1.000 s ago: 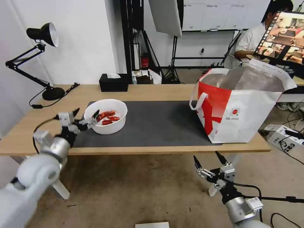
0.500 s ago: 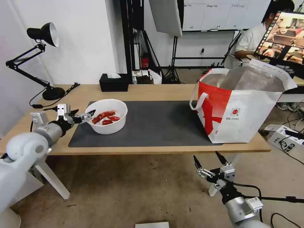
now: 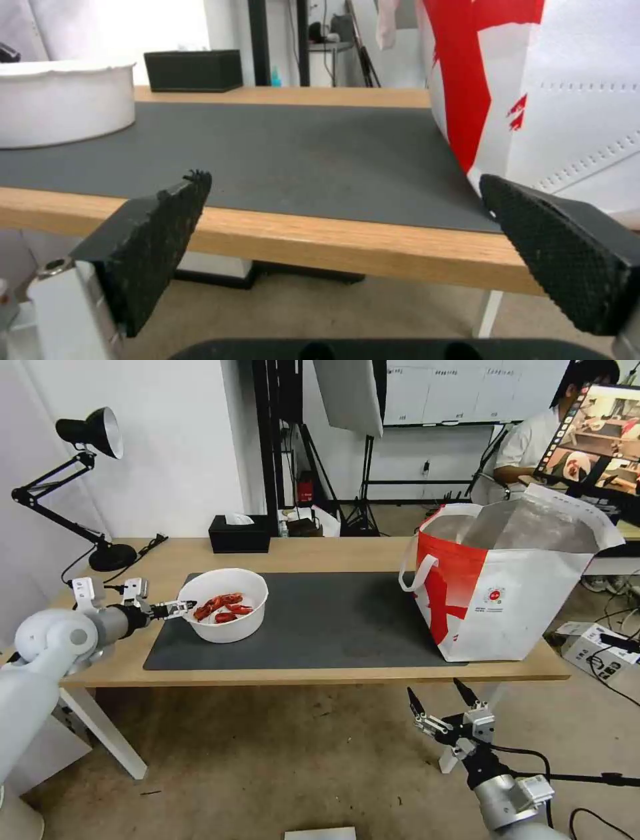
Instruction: Pick up the trash from the table and place it into the takeout bag.
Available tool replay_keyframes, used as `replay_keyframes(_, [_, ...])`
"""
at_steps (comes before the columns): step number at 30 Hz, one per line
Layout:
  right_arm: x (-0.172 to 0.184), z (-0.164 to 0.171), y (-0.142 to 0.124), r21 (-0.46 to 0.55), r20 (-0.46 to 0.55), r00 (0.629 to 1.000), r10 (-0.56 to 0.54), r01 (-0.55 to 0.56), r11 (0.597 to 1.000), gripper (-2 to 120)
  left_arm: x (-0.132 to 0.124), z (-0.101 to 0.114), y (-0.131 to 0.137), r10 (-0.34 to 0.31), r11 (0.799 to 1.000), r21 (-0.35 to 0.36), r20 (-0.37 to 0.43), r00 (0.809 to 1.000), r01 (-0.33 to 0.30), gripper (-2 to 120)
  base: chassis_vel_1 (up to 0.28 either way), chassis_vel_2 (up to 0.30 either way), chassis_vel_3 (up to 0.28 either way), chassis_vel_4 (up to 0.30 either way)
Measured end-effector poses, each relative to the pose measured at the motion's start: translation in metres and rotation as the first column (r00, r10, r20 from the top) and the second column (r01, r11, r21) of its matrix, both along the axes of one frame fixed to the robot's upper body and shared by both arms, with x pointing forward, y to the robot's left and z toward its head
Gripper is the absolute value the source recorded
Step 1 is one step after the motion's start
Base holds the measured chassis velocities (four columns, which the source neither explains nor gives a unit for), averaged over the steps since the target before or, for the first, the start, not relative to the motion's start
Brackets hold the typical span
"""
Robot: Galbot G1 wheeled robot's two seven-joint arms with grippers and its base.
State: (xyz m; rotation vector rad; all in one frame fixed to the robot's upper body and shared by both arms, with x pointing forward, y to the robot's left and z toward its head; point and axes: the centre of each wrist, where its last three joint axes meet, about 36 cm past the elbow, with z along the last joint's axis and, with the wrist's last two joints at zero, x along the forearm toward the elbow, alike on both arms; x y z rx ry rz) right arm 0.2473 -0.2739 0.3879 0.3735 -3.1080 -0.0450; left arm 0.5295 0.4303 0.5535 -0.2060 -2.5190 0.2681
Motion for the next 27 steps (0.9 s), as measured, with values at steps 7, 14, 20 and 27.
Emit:
replay_keyframes(7, [0.000, 0.000, 0.000, 0.000, 0.000, 1.000, 0.000, 0.000, 1.000, 100, 0.022, -0.009, -0.011, 0.019, 1.000, -0.007, -0.052, 0.998, -0.020, 100, 0.000, 0.000, 0.000, 0.000])
replay_keyframes(14, [0.000, 0.000, 0.000, 0.000, 0.000, 1.000, 0.000, 0.000, 1.000, 100, 0.028, -0.016, -0.013, 0.061, 0.998, 0.009, -0.073, 0.996, -0.060, 95, 0.000, 0.000, 0.000, 0.000])
replay_keyframes(20, [0.000, 0.000, 0.000, 0.000, 0.000, 1.000, 0.000, 0.000, 1.000, 100, 0.026, -0.012, -0.019, 0.054, 0.999, 0.008, -0.043, 0.998, -0.054, 73, 0.000, 0.000, 0.000, 0.000])
replay_keyframes(27, [0.000, 0.000, 0.000, 0.000, 0.000, 1.000, 0.000, 0.000, 1.000, 100, 0.024, -0.007, -0.020, 0.051, 0.999, 0.020, -0.021, 0.998, -0.050, 48, 0.000, 0.000, 0.000, 0.000])
